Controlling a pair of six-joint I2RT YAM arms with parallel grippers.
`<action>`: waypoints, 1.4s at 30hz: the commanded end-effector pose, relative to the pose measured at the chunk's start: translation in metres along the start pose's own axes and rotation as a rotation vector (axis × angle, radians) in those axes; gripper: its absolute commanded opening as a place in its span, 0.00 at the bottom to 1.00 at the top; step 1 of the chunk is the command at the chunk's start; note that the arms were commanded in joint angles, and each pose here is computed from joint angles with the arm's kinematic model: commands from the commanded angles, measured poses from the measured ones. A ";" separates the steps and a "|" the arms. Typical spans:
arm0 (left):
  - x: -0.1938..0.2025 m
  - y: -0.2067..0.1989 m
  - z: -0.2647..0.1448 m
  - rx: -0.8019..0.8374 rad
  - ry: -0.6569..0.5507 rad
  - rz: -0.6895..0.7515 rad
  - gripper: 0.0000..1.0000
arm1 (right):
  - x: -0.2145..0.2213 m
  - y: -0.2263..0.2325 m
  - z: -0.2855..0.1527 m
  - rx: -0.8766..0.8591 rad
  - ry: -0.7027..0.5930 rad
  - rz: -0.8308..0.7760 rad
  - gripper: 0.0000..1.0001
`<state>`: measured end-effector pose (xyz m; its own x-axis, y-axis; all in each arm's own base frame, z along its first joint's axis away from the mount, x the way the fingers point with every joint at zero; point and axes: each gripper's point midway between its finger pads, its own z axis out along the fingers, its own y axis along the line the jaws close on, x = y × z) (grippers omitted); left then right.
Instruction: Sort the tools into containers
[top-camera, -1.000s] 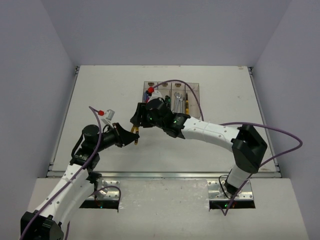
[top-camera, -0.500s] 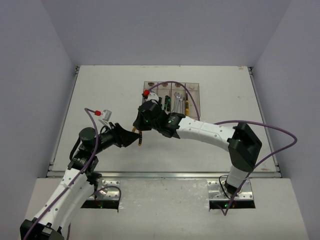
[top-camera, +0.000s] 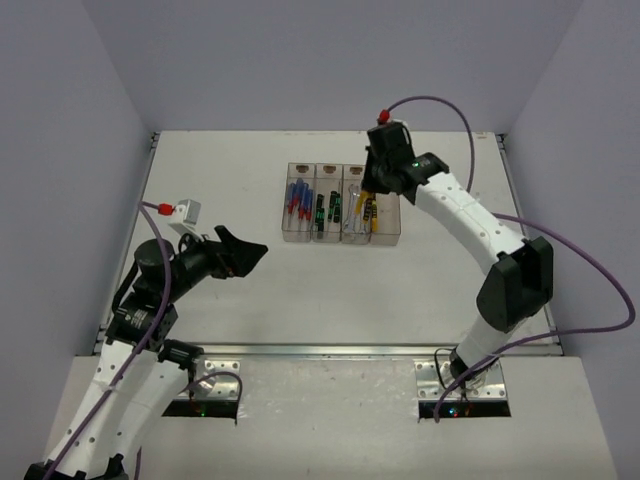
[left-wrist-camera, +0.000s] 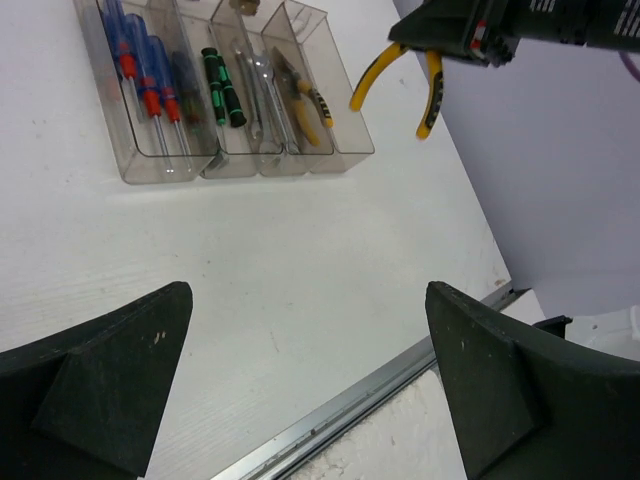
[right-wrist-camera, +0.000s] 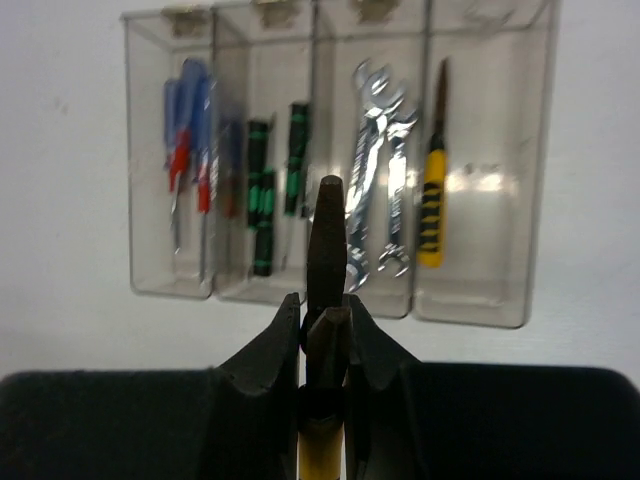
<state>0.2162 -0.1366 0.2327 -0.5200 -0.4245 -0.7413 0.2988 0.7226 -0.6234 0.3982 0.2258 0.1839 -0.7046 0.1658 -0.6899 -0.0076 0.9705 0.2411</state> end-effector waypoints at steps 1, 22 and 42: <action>-0.012 -0.005 -0.009 -0.036 0.027 0.077 1.00 | -0.047 -0.060 -0.002 0.116 0.024 -0.082 0.00; -0.027 0.006 -0.015 -0.092 -0.060 0.198 1.00 | -0.025 -0.129 0.135 0.180 0.353 -0.152 0.04; -0.033 0.012 -0.015 -0.132 -0.087 0.193 1.00 | -0.070 -0.105 0.018 0.080 0.149 -0.130 0.97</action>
<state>0.2163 -0.1113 0.2411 -0.4493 -0.2969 -0.8426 0.2879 0.8447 -0.4511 0.4817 0.1141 0.0935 -0.9132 -0.0080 -0.4075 -0.0169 0.9997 0.0182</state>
